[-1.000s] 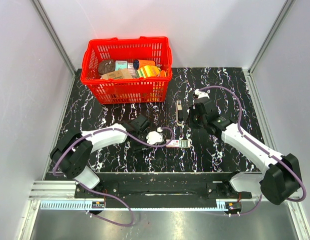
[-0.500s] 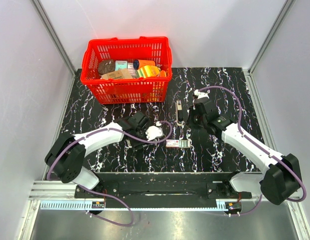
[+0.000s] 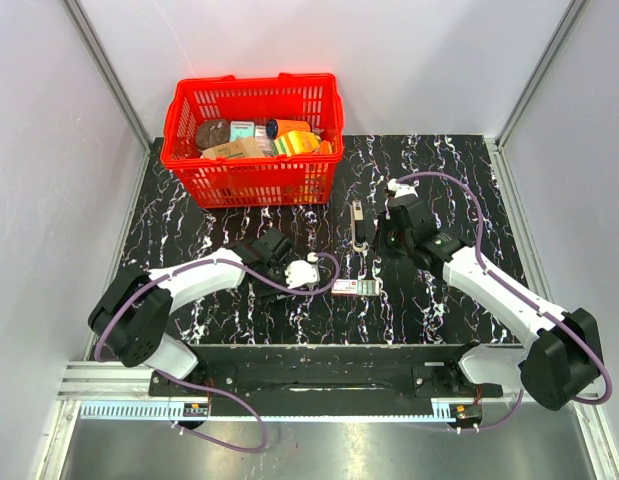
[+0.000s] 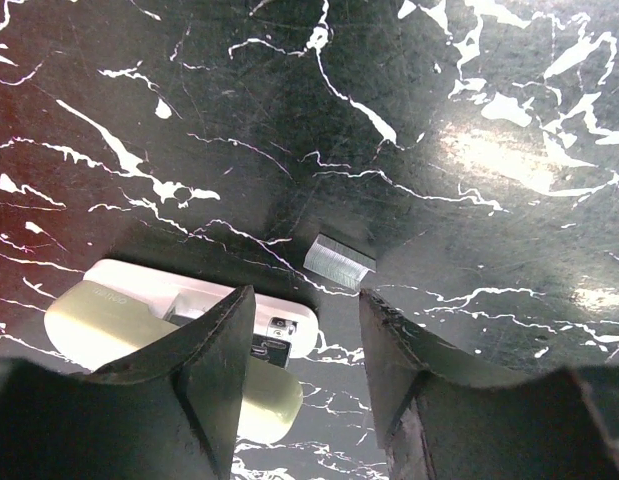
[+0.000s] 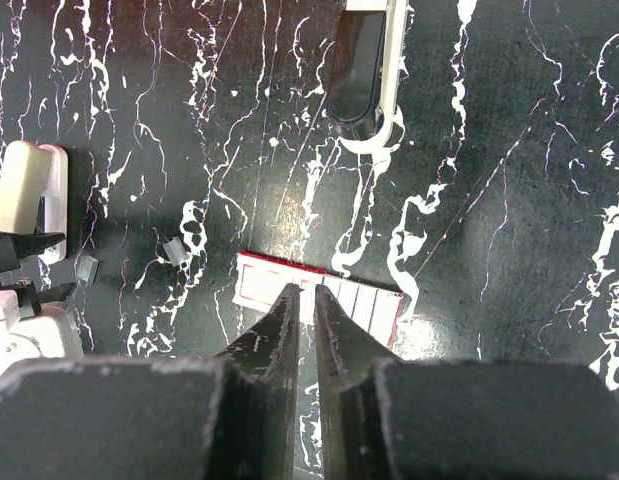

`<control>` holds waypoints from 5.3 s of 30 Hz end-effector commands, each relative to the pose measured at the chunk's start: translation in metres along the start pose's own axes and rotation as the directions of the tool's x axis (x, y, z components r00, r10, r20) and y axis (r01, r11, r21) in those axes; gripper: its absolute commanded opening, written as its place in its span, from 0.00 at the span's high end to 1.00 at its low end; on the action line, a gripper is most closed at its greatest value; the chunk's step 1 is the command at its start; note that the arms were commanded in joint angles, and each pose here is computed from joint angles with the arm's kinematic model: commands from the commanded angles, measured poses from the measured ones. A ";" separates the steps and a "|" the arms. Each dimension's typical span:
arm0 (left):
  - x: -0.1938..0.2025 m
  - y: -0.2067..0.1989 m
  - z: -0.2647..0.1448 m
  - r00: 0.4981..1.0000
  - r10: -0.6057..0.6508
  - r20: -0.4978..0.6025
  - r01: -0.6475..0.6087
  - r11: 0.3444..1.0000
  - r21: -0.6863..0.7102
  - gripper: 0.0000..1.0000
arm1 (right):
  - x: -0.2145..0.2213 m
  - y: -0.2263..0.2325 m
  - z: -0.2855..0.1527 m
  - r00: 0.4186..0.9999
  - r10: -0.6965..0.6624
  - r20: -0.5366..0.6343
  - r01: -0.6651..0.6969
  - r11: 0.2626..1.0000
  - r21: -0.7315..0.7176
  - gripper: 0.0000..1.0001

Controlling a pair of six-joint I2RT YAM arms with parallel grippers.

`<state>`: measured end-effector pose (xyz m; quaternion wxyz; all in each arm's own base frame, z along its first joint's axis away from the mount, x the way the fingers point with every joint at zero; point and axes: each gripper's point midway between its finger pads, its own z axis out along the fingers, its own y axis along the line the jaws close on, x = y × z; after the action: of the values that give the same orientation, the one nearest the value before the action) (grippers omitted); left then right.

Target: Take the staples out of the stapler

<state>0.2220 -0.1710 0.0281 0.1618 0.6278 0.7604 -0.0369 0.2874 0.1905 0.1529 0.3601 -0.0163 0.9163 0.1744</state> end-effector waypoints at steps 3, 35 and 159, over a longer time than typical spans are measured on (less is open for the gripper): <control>-0.001 0.000 0.000 0.999 0.046 0.003 -0.046 0.999 0.015 0.49 | -0.021 0.010 -0.011 0.998 -0.008 0.070 0.010 0.999 -0.034 0.83; -0.050 0.013 0.028 0.998 -0.014 0.061 0.014 1.000 0.000 0.49 | -0.020 0.008 -0.010 0.997 -0.008 0.073 0.010 1.000 -0.028 0.82; -0.031 -0.008 0.039 0.869 0.478 0.130 -0.494 0.855 0.156 0.62 | -0.024 -0.008 -0.017 0.994 -0.034 0.101 0.028 0.998 0.053 0.84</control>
<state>0.2423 -0.2168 0.0161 0.1643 0.8012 0.5697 -0.0809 0.2926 0.1773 0.1635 0.3911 -0.0157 0.9084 0.1470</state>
